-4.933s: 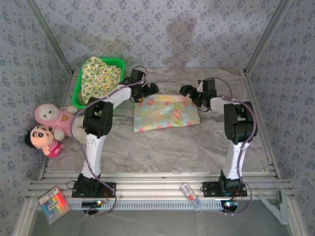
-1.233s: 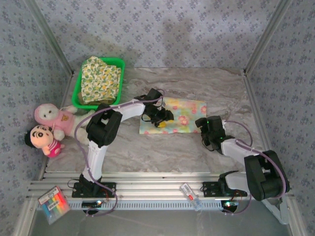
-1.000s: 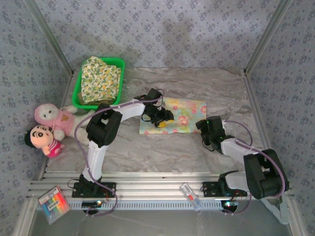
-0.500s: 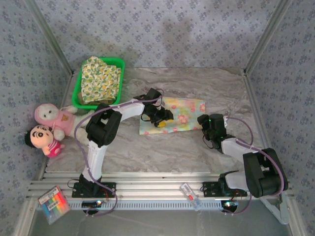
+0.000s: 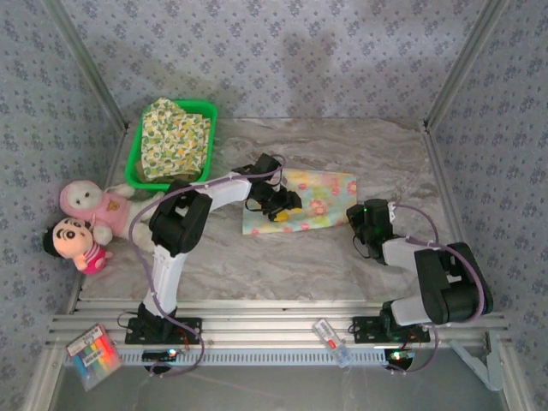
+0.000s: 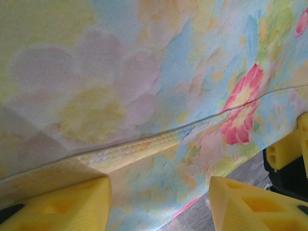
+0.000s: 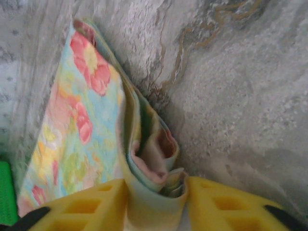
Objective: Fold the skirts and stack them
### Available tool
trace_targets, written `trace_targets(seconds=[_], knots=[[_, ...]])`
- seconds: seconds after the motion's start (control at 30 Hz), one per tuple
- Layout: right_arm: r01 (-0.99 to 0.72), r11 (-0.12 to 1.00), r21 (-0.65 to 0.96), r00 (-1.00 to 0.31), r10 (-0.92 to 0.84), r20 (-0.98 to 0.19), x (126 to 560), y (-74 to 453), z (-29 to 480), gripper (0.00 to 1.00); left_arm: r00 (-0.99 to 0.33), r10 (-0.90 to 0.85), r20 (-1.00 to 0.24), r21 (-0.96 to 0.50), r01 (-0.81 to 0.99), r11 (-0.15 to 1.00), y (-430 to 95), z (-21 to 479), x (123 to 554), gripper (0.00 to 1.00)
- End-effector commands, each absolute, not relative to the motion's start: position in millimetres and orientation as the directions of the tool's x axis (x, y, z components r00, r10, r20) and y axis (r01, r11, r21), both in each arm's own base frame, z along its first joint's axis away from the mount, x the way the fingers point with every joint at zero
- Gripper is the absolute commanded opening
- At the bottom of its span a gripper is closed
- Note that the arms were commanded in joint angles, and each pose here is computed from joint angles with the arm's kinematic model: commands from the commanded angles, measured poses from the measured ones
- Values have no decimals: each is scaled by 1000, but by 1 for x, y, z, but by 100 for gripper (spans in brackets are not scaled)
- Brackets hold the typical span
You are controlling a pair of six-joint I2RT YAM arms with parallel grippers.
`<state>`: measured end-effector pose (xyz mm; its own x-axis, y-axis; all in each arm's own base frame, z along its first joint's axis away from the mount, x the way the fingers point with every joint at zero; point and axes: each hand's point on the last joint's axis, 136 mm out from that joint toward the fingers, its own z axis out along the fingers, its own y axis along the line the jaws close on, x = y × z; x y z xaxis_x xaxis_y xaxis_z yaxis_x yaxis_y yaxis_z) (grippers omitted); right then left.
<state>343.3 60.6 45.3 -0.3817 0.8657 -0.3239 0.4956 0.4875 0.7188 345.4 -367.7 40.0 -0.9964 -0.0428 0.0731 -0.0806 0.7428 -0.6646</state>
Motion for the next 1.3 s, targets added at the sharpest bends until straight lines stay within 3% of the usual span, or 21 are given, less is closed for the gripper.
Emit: trace_targets(seconds=[0.0, 0.13, 0.3, 0.43, 0.53, 0.83, 0.9, 1.0, 1.03, 1.13, 1.27], knots=[[458, 516, 724, -363, 852, -377, 349, 54, 52, 24, -990, -79, 119, -575, -134, 807, -344, 10, 338, 58], [451, 544, 707, -394, 833, -390, 347, 58, 50, 0, -998, -29, 56, -625, -58, 778, -355, 46, 343, 55], [455, 558, 693, -406, 823, -396, 344, 60, 46, 0, -993, 114, 11, -688, 75, 722, -384, 80, 328, 47], [454, 559, 694, -406, 823, -398, 344, 61, 47, 0, -976, 204, 73, -665, 105, 740, -403, 60, 308, 27], [454, 557, 695, -403, 824, -398, 344, 61, 47, 0, -969, 216, 118, -649, 90, 756, -408, 46, 304, 18], [454, 577, 679, -418, 811, -409, 343, 62, 46, 0, -948, 198, 248, -583, 17, 812, -396, 11, 292, 13], [450, 586, 674, -427, 804, -414, 343, 63, 46, 0, -962, 196, 192, -596, 44, 802, -395, 27, 299, 14], [440, 603, 665, -444, 790, -422, 342, 64, 46, 0, -986, 155, 67, -624, 80, 778, -385, 68, 319, 37], [437, 607, 663, -449, 786, -424, 343, 65, 46, 0, -993, 121, 18, -641, 81, 763, -380, 83, 328, 40], [427, 625, 653, -464, 772, -435, 344, 66, 47, 0, -999, -18, -47, -645, 17, 764, -345, 101, 352, 42], [424, 646, 635, -482, 755, -445, 345, 66, 48, 0, -979, -182, -86, -530, -110, 841, -273, 86, 371, 39]])
